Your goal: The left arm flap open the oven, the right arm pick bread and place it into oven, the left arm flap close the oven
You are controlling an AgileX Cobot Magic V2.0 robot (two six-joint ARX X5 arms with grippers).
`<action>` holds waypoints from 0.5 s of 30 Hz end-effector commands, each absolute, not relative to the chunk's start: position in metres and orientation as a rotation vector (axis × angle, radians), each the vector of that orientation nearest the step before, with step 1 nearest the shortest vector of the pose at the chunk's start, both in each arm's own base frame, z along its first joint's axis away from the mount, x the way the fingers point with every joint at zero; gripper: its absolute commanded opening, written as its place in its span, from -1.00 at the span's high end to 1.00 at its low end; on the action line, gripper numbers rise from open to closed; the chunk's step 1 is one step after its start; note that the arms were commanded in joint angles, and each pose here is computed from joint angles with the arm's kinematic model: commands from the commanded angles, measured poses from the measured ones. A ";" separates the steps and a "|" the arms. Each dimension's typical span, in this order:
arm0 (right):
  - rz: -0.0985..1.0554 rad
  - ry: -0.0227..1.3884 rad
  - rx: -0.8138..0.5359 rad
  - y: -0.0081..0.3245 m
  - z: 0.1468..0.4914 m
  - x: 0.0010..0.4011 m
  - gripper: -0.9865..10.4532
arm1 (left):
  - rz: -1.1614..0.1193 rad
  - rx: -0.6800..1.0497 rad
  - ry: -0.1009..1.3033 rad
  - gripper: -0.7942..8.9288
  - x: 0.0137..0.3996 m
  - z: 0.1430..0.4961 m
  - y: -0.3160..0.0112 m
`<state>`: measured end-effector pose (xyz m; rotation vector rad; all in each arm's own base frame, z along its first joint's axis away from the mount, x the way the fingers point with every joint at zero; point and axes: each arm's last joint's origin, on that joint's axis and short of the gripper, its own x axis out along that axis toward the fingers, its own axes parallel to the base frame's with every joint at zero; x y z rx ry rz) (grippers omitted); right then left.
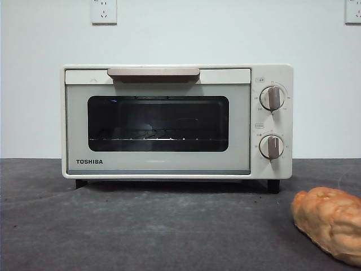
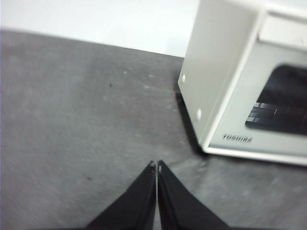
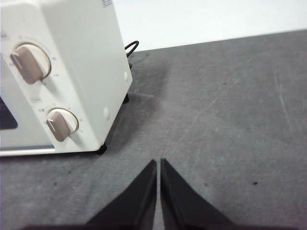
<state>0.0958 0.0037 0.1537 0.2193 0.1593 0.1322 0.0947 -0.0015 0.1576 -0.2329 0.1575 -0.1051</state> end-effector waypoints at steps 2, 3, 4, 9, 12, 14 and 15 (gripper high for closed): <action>0.126 0.163 0.323 0.004 0.153 0.096 0.82 | -0.079 -0.446 0.191 0.81 0.095 0.151 -0.001; 0.138 0.164 0.336 0.004 0.154 0.096 0.82 | -0.081 -0.469 0.192 0.81 0.095 0.151 -0.001; 0.153 0.162 0.347 0.004 0.154 0.096 0.82 | -0.085 -0.488 0.190 0.81 0.095 0.153 -0.001; 0.189 0.116 0.414 0.005 0.167 0.094 0.82 | -0.105 -0.541 0.164 0.81 0.092 0.170 -0.002; 0.198 0.069 0.414 0.005 0.183 0.091 0.82 | -0.125 -0.547 0.143 0.81 0.088 0.185 -0.003; 0.205 0.034 0.410 0.005 0.196 0.088 0.82 | -0.133 -0.544 0.124 0.81 0.085 0.198 -0.003; 0.207 0.020 0.408 0.005 0.203 0.086 0.82 | -0.135 -0.543 0.115 0.81 0.084 0.205 -0.003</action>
